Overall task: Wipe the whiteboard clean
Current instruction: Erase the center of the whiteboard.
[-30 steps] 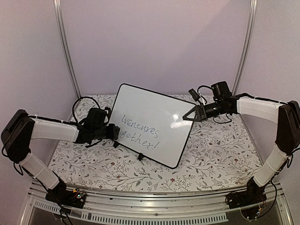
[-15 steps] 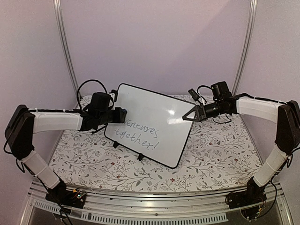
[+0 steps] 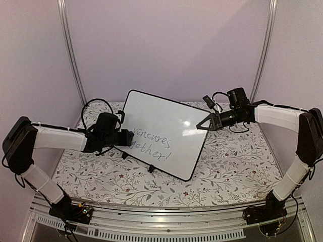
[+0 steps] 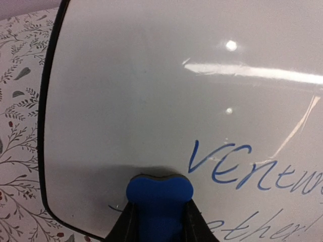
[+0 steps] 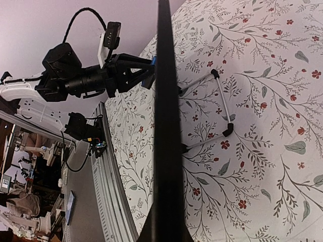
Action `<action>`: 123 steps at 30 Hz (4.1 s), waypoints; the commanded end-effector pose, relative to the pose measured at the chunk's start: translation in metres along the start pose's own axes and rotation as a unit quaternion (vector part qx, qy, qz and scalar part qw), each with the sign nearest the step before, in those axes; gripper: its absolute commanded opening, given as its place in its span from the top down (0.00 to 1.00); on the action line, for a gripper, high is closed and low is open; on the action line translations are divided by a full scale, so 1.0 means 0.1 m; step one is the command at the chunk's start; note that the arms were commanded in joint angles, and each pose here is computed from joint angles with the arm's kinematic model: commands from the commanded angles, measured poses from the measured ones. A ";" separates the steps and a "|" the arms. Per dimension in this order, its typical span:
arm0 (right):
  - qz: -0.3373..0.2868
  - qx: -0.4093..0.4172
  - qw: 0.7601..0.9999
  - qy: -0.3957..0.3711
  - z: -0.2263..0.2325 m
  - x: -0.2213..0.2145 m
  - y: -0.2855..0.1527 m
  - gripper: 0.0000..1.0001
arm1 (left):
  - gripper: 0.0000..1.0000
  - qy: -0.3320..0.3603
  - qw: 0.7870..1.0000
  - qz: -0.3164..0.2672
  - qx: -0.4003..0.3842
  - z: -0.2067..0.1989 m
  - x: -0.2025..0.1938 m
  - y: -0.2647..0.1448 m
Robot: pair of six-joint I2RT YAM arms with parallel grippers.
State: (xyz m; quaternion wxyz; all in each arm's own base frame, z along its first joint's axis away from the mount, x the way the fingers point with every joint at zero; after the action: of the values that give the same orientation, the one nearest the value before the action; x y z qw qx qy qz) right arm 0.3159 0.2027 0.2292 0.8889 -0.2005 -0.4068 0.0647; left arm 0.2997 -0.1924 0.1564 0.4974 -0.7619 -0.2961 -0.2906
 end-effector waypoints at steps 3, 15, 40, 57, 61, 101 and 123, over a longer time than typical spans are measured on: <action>0.034 0.036 0.999 0.008 0.06 -0.16 0.18 1.00 | 1.00 -0.002 0.999 0.041 0.004 0.01 -0.26 -0.01; 0.038 0.036 0.999 0.009 0.07 -0.18 0.20 1.00 | 1.00 0.023 0.999 -0.033 -0.009 -0.29 0.40 0.12; 0.045 0.038 0.998 0.012 0.06 -0.20 0.25 1.00 | 1.00 0.016 1.000 0.001 -0.006 -0.21 0.04 0.05; 0.045 0.038 0.998 0.010 0.08 -0.20 0.25 1.00 | 1.00 0.002 0.998 0.052 -0.018 -0.18 -0.33 0.00; 0.046 0.039 0.998 0.010 0.08 -0.20 0.25 1.00 | 1.00 -0.003 0.998 0.059 -0.015 -0.14 -0.43 -0.03; 0.055 0.038 0.998 0.015 0.04 -0.23 0.31 1.00 | 1.00 0.022 0.999 0.016 -0.040 -0.45 -0.04 0.12; 0.059 0.039 0.997 0.016 0.04 -0.25 0.34 1.00 | 1.00 0.013 0.998 0.053 -0.031 -0.29 -0.45 -0.01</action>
State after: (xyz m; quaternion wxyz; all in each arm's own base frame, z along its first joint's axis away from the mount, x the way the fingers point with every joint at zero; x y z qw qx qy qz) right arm 0.3191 0.2066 0.2264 0.8895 -0.2036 -0.4045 0.0607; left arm 0.2694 -0.2237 0.1413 0.4853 -0.7836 -0.2546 -0.2927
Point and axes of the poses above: each gripper's point midway between its finger pads, its own y axis out along the fingers, its own z axis along the line the jaws close on, x = y × z, the point moved 9 cm from there along -y, back along the fingers, and after that the axes turned 8 degrees about -y, right-handed, at the moved point
